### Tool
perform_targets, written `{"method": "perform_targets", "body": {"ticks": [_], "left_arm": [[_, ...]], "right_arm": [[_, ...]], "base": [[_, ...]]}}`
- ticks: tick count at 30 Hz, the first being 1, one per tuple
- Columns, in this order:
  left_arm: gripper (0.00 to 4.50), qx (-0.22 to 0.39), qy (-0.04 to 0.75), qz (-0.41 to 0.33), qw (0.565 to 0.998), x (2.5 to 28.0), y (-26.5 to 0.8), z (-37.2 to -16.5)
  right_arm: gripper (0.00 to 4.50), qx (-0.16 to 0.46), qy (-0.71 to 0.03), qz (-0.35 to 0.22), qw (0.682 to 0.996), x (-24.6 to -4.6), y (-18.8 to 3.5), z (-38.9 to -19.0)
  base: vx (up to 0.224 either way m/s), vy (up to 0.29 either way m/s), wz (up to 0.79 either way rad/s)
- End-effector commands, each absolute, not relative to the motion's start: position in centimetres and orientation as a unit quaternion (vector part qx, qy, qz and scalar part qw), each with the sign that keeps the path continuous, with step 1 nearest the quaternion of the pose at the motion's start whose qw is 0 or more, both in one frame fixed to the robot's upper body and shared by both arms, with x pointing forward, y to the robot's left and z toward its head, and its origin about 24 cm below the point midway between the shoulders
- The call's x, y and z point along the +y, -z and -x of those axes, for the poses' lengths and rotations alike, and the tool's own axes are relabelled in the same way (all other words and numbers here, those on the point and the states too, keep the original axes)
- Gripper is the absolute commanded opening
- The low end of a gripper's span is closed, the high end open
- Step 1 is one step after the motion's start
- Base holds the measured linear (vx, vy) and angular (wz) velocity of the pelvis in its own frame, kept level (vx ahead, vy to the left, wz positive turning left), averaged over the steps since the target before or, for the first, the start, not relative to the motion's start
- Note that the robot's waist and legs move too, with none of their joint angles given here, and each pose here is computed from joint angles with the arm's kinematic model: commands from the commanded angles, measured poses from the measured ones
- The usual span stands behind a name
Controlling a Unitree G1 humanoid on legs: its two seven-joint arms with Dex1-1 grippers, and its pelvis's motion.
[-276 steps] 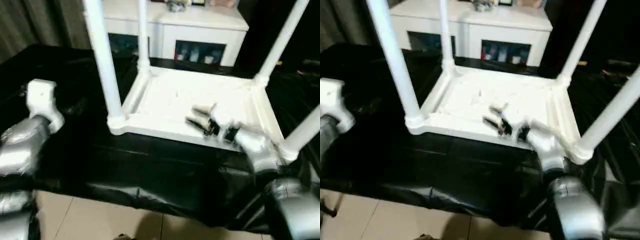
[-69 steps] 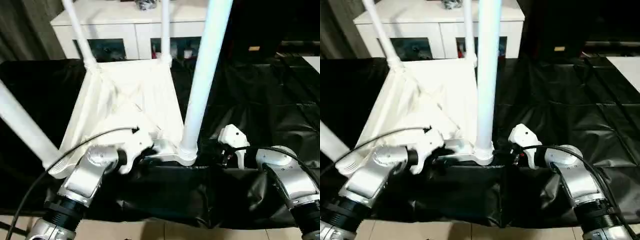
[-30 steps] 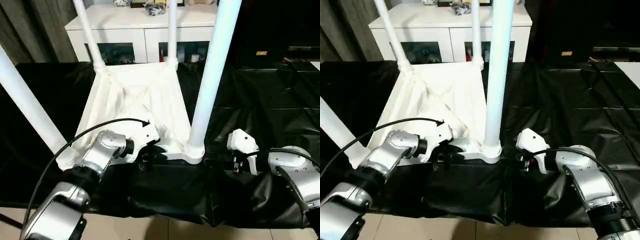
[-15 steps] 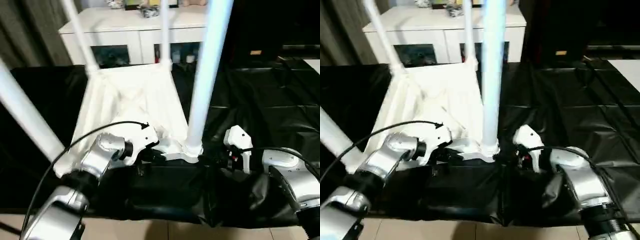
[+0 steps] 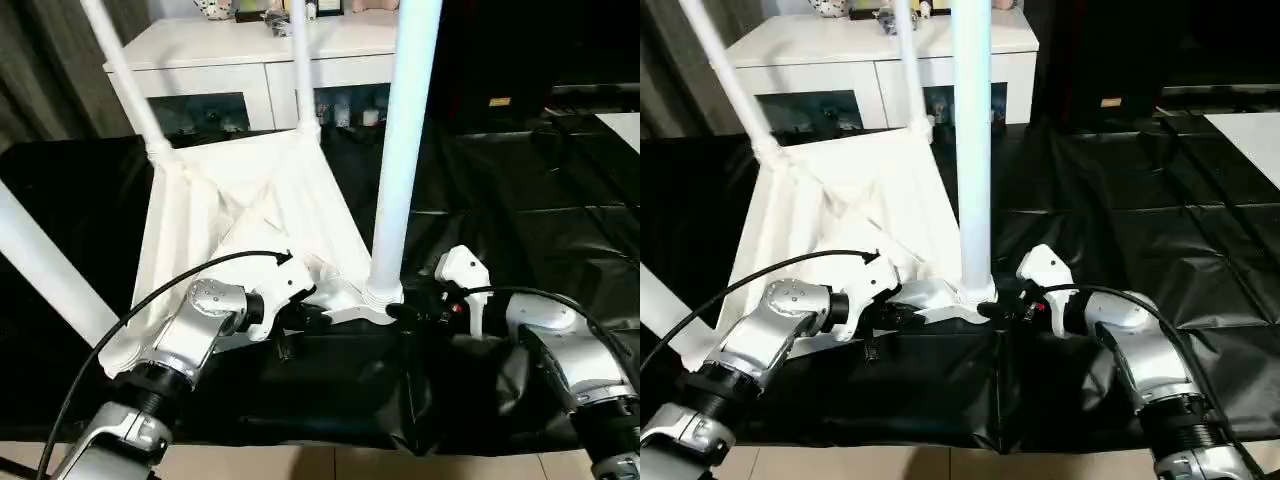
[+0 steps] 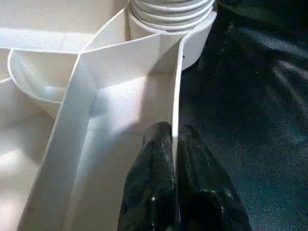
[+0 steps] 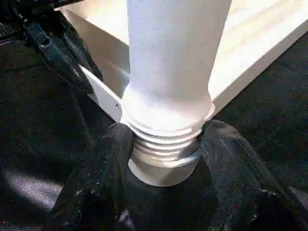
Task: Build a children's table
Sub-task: Rotate leg to tighten
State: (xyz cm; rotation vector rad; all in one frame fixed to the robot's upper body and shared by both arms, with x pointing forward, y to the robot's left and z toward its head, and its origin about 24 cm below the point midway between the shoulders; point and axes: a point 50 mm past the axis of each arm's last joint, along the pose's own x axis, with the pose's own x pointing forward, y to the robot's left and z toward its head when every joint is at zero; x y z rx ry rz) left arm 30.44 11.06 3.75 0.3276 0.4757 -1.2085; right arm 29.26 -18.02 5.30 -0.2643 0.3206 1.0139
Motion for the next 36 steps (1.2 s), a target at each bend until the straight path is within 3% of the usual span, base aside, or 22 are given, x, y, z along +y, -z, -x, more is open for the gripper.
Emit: {"method": "perform_targets", "body": {"ticks": [1, 14, 15, 19, 21, 36], "left_arm": [[0.00, 0.226, 0.577, -0.110, 0.777, 10.3, -2.8, -29.4], [0.00, 0.234, 0.572, -0.122, 0.777, 10.7, -2.8, -29.5], [0.00, 0.233, 0.572, -0.123, 0.777, 10.7, -2.8, -29.5], [0.00, 0.233, 0.570, -0.125, 0.778, 10.7, -2.9, -29.5], [0.00, 0.233, 0.570, -0.126, 0.778, 10.7, -2.9, -29.6], [0.00, 0.234, 0.565, -0.134, 0.780, 11.1, -3.0, -29.8]], "right_arm": [[2.49, 0.135, -0.489, 0.122, 0.853, -17.2, -5.8, -29.9], [2.49, 0.112, -0.520, 0.085, 0.843, -16.3, -6.2, -30.2], [2.79, 0.112, -0.519, 0.078, 0.844, -16.2, -6.2, -30.3], [2.91, 0.112, -0.521, 0.076, 0.843, -16.0, -6.2, -30.4], [3.24, 0.108, -0.520, 0.084, 0.843, -15.8, -6.2, -30.5], [3.24, 0.105, -0.532, 0.081, 0.836, -15.3, -6.1, -30.7]], "base": [[0.000, 0.000, 0.00], [0.000, 0.000, 0.00], [0.000, 0.000, 0.00], [0.000, 0.000, 0.00], [0.000, 0.000, 0.00], [0.000, 0.000, 0.00]]}}
